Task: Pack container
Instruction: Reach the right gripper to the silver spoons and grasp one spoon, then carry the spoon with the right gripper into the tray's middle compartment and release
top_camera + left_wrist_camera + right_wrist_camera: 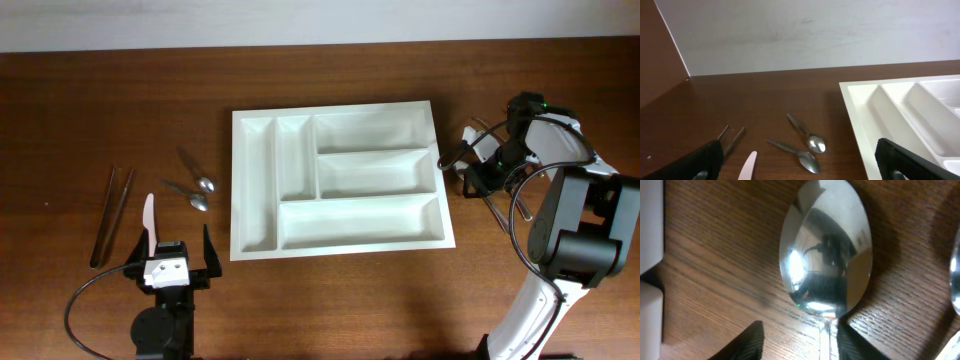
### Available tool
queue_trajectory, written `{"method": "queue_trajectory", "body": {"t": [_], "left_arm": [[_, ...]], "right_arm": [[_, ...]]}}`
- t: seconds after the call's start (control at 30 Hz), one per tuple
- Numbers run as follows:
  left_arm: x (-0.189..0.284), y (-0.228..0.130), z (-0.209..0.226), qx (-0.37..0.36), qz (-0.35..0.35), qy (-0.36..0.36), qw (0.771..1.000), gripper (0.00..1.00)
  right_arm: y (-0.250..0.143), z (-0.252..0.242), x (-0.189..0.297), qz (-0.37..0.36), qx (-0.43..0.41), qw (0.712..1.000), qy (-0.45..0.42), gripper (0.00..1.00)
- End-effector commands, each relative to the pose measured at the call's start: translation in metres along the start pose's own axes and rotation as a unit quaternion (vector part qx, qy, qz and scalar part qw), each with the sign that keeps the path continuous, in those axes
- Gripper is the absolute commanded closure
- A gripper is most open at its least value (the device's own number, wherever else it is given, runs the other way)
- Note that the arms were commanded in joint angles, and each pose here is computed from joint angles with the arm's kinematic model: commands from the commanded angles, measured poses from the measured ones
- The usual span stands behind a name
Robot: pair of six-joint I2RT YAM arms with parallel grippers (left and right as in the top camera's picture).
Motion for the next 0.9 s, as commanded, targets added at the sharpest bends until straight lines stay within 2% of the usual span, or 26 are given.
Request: {"method": "queue_trajectory", "body": {"t": [0.0,0.4,0.6,0.7,0.87], "left_arm": [[0.0,-0.001,0.0,-0.005,-0.001,0.0,1.0,0.01],[0.0,-0.001,0.0,-0.004,-0.001,0.0,1.0,0.01],[0.0,-0.001,0.0,-0.004,-0.001,0.001,1.0,0.01],[0.0,-0.001,0.0,-0.004,-0.001,0.0,1.0,0.01],[0.0,-0.001,0.0,-0.004,-0.001,0.001,1.0,0.01]], "right_arm": [[-0.003,-0.001,-0.008,0.012,0.002,1.0,0.004,0.57],[-0.008,-0.002,-0.02,0.018,0.002,1.0,-0.006,0.57],[-0.007,-0.003,-0.02,0.014,-0.002,1.0,-0.008,0.85],[-0.002,-0.004,-0.012,0.005,-0.017,1.0,-0.013,0.96],[0.017,-0.007,0.021,-0.022,-0.028,0.999,-0.027,0.96]]}}
Point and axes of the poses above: each gripper's point midway between its finger pads, its own x axis back along the fingers, its own z axis along the line the jaws close on, y = z × x, the point moved 10 cm from there along x, back along the fingers, and after that the axes turned 9 degrees about -x, right-handed, at the moved point
